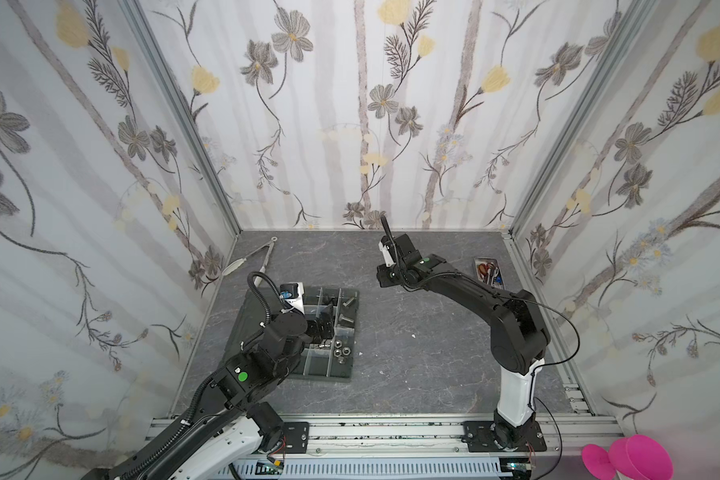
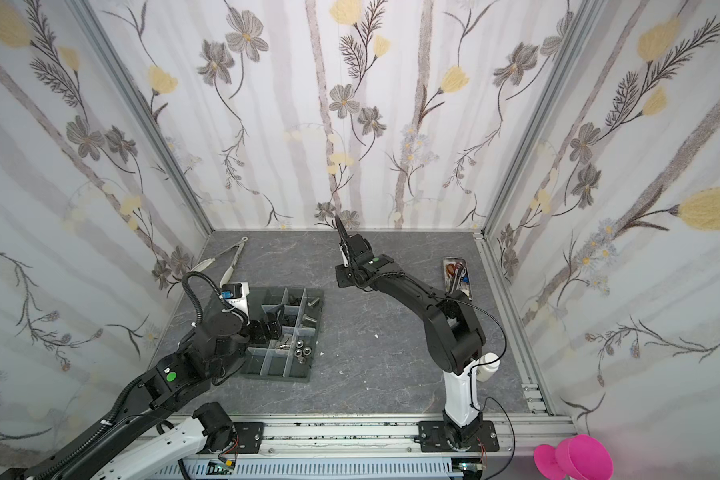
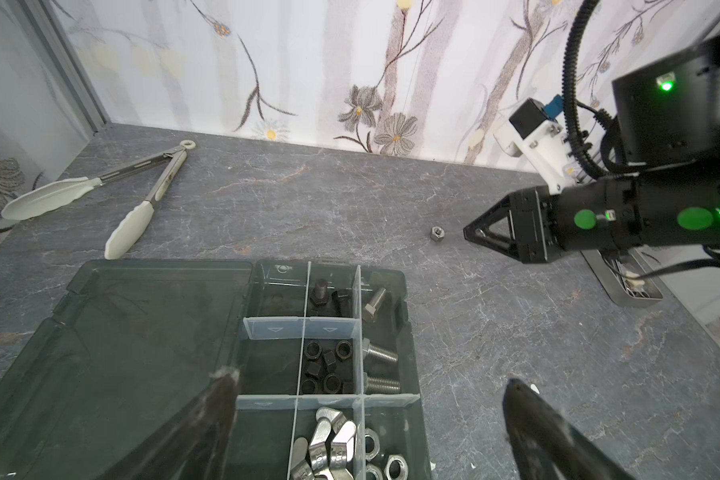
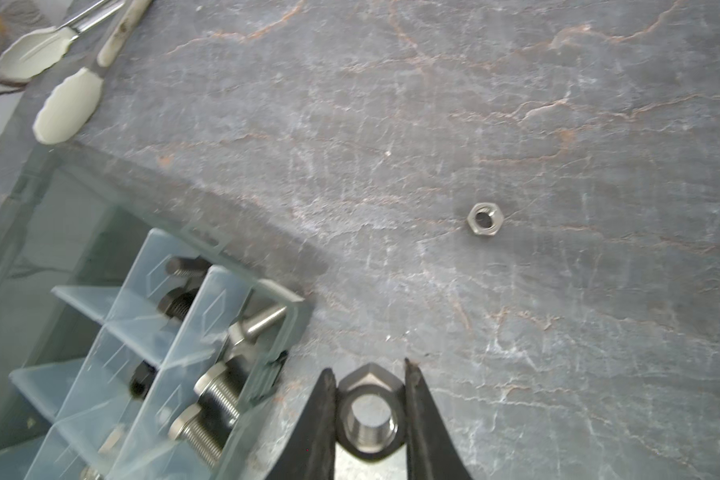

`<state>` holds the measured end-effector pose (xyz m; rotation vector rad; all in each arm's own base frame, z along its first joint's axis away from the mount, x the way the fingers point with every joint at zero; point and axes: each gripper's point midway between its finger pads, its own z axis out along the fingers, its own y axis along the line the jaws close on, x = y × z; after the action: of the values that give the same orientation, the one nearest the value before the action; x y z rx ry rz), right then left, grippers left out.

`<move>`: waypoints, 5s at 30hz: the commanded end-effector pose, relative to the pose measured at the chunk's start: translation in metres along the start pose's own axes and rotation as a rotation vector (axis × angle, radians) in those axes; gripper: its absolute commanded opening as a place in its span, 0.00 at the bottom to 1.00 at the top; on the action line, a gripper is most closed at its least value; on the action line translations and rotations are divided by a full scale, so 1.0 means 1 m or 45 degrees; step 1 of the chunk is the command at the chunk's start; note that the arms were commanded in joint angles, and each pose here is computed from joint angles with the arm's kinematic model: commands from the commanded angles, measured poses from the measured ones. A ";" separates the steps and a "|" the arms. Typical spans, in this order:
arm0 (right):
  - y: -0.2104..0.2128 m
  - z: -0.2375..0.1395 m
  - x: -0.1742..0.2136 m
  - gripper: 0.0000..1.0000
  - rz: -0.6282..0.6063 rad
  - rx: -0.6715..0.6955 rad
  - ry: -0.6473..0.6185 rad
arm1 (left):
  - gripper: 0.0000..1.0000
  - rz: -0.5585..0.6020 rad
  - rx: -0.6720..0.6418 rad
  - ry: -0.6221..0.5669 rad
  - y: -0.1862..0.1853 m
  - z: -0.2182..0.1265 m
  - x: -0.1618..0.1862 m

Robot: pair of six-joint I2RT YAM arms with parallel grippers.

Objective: Sort the screws and nuts into containers
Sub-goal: 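Carry the hex nut with the right gripper over the organizer, then open the right gripper to drop the hex nut into a compartment, then withdraw the right gripper while the left gripper reaches toward the last hex nut, then lower the left gripper onto the last silver hex nut and close on it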

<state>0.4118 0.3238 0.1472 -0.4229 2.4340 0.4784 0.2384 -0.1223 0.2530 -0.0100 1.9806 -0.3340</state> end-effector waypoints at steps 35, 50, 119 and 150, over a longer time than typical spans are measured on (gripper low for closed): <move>0.160 -0.026 0.142 0.16 -0.209 -0.483 0.160 | 1.00 -0.030 -0.128 -0.092 0.020 -0.004 -0.011; 0.165 -0.009 0.148 0.35 -0.201 -0.493 0.194 | 1.00 -0.038 -0.118 -0.098 0.020 -0.007 -0.013; -0.091 -0.116 0.117 0.53 0.308 -0.142 -0.380 | 0.73 0.215 -0.075 0.731 -0.126 0.343 0.082; -0.087 -0.122 0.119 0.54 0.302 -0.170 -0.395 | 0.46 0.247 -0.145 0.775 -0.121 0.393 0.126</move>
<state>0.2928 0.1690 0.1362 -0.0809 2.1960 0.7357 0.5194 -0.3502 0.0240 0.2274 2.5679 -0.1175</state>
